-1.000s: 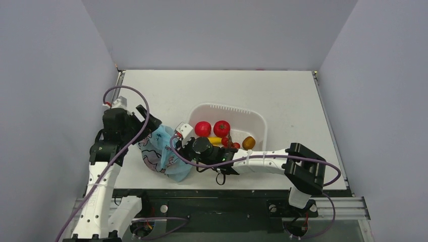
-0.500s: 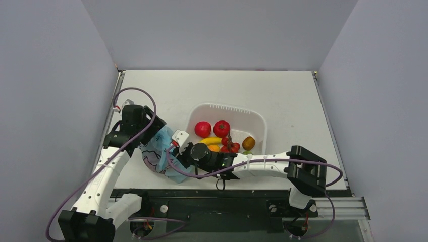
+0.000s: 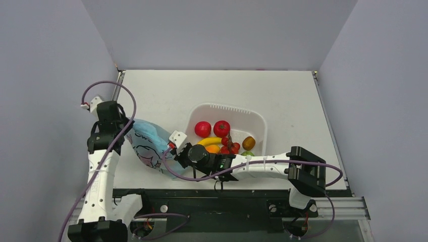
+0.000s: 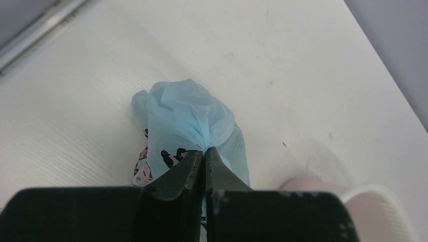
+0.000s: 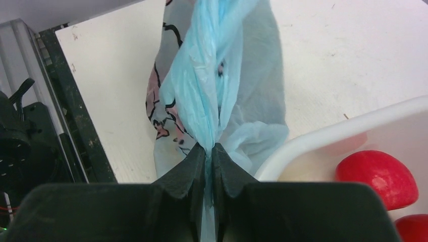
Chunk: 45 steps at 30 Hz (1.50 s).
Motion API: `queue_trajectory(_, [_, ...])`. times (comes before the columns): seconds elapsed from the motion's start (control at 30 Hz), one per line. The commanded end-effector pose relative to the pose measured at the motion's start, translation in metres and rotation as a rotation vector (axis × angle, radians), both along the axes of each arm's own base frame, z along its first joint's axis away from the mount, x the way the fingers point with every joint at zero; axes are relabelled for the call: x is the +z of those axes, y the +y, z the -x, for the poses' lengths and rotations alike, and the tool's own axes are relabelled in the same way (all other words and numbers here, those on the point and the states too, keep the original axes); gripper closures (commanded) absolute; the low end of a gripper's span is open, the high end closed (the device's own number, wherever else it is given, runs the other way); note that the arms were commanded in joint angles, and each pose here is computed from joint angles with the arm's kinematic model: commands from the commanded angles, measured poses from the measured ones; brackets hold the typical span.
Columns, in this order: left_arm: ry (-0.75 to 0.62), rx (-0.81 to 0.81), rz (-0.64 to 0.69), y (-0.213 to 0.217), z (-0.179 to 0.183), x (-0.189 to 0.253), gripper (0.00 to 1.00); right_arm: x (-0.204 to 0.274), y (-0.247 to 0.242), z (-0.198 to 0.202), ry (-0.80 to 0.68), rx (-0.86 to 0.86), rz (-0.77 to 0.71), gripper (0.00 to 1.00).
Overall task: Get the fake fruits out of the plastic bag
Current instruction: Untie the plastic bag at the center of the board.
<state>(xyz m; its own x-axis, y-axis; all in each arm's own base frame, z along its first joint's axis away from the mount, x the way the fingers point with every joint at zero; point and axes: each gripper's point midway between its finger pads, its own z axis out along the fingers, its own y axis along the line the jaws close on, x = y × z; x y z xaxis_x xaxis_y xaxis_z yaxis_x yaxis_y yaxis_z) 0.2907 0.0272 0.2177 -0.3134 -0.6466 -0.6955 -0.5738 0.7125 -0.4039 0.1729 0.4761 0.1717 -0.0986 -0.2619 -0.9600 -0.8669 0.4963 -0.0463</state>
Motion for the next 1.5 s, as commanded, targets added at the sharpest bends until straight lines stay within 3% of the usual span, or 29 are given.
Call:
queue_trajectory(0.0, [-0.168, 0.158, -0.134, 0.058, 0.000, 0.062, 1.00, 0.028, 0.002, -0.015, -0.005, -0.059, -0.061, 0.94])
queue_trajectory(0.13, [-0.200, 0.196, -0.110, 0.065, 0.000, 0.069, 1.00, 0.038, -0.001, -0.024, 0.002, -0.078, -0.084, 0.94])
queue_trajectory(0.27, [-0.214, 0.129, -0.042, 0.050, -0.008, 0.061, 1.00, 0.039, -0.001, -0.022, 0.016, -0.077, -0.090, 0.89])
queue_trajectory(0.4, [-0.170, 0.067, 0.025, 0.035, -0.006, 0.041, 0.73, 0.032, -0.002, -0.019, 0.046, -0.079, -0.094, 0.79])
queue_trajectory(0.47, [-0.170, -0.001, 0.058, 0.022, -0.004, 0.038, 0.53, 0.032, -0.001, -0.017, 0.060, -0.071, -0.090, 0.72])
queue_trajectory(0.53, [-0.178, -0.061, 0.069, 0.011, 0.001, 0.041, 0.26, 0.034, 0.000, -0.014, 0.065, -0.054, -0.088, 0.64])
queue_trajectory(0.6, [-0.190, -0.114, 0.060, 0.003, 0.007, 0.046, 0.14, 0.039, 0.003, -0.012, 0.069, -0.040, -0.094, 0.53])
queue_trajectory(0.73, [-0.149, -0.176, 0.078, -0.009, 0.021, 0.045, 0.07, 0.051, 0.009, -0.011, 0.058, -0.008, -0.091, 0.38])
queue_trajectory(0.77, [-0.141, -0.192, 0.096, -0.014, 0.022, 0.044, 0.07, 0.052, 0.012, -0.009, 0.058, 0.018, -0.091, 0.33])
queue_trajectory(0.97, [-0.123, -0.214, 0.164, -0.025, 0.026, 0.037, 0.10, 0.072, 0.038, 0.004, 0.086, 0.136, -0.160, 0.25])
queue_trajectory(1.1, [-0.118, -0.204, 0.135, -0.020, 0.025, 0.033, 0.29, 0.086, 0.058, 0.012, 0.105, 0.208, -0.199, 0.25])
queue_trajectory(1.17, [-0.123, -0.218, 0.133, -0.021, 0.024, 0.034, 0.40, 0.079, 0.066, 0.009, 0.117, 0.207, -0.185, 0.25])
queue_trajectory(1.37, [-0.151, -0.266, 0.142, -0.029, 0.023, 0.044, 0.56, 0.074, 0.079, -0.007, 0.111, 0.159, -0.158, 0.33])
queue_trajectory(1.47, [-0.152, -0.274, 0.120, -0.028, 0.023, 0.046, 0.63, 0.067, 0.083, -0.015, 0.106, 0.133, -0.121, 0.45])
